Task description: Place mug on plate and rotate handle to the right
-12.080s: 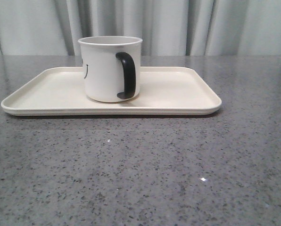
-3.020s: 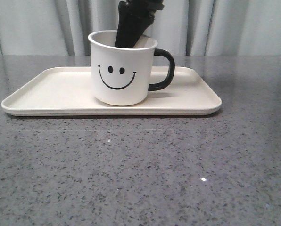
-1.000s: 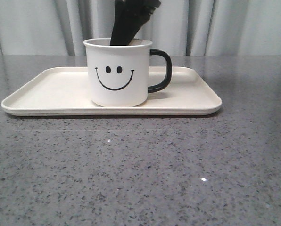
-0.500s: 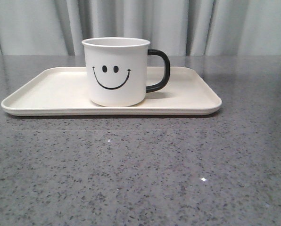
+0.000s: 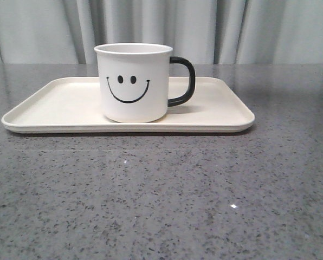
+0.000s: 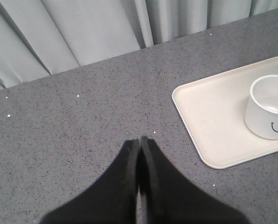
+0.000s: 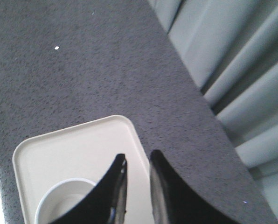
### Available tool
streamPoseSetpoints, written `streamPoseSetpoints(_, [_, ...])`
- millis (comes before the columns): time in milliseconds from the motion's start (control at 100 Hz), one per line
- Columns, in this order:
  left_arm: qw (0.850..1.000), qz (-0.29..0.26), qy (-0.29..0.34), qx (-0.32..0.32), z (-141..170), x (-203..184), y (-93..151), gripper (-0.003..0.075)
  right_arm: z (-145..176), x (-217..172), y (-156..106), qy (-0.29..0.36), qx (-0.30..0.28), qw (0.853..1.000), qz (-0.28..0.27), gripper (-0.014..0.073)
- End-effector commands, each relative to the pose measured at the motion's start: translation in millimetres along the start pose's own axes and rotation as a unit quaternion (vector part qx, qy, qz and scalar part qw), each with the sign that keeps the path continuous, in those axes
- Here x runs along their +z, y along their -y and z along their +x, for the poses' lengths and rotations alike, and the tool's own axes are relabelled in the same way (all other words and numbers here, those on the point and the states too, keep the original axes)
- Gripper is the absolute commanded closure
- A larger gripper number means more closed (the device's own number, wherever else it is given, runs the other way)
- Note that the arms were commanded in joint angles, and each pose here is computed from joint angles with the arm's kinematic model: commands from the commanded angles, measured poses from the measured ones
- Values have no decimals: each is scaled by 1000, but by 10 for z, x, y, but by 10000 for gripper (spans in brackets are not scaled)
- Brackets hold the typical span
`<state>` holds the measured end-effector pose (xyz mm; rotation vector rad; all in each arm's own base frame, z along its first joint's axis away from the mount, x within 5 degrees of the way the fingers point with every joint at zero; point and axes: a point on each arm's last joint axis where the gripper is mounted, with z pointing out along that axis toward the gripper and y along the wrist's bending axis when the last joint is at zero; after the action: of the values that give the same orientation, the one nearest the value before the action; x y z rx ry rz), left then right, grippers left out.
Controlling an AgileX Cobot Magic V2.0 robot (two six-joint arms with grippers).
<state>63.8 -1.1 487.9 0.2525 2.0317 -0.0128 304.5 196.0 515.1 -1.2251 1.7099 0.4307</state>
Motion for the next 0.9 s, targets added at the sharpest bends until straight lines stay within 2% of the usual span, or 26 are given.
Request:
streamPoseSetpoints(0, [1000, 0, 25, -4, -65, -33, -11, 740, -241, -694, -66, 85, 3, 995, 61, 442])
streamPoseSetpoints(220, [1000, 0, 25, -4, -65, -33, -11, 740, -227, -1621, -153, 114, 18, 981, 155, 442])
streamPoseSetpoints(410, [1000, 0, 25, -4, -65, -33, -11, 740, -191, -2228, -390, 145, 22, 960, 239, 444])
streamPoseSetpoints(560, [1000, 0, 25, -4, -65, -33, -11, 740, -30, -2440, -569, 141, 36, 945, 292, 445])
streamPoseSetpoints(680, [1000, 0, 25, -4, -65, -33, -11, 740, 226, -2484, -722, 125, 50, 933, 334, 445])
streamPoseSetpoints(770, [1000, 0, 25, -4, -65, -33, -11, 741, 424, -2567, -929, 131, 52, 916, 374, 445])
streamPoseSetpoints(890, [1000, 0, 25, -4, -65, -33, -11, 740, 796, -2561, -1165, 136, 84, 896, 415, 445])
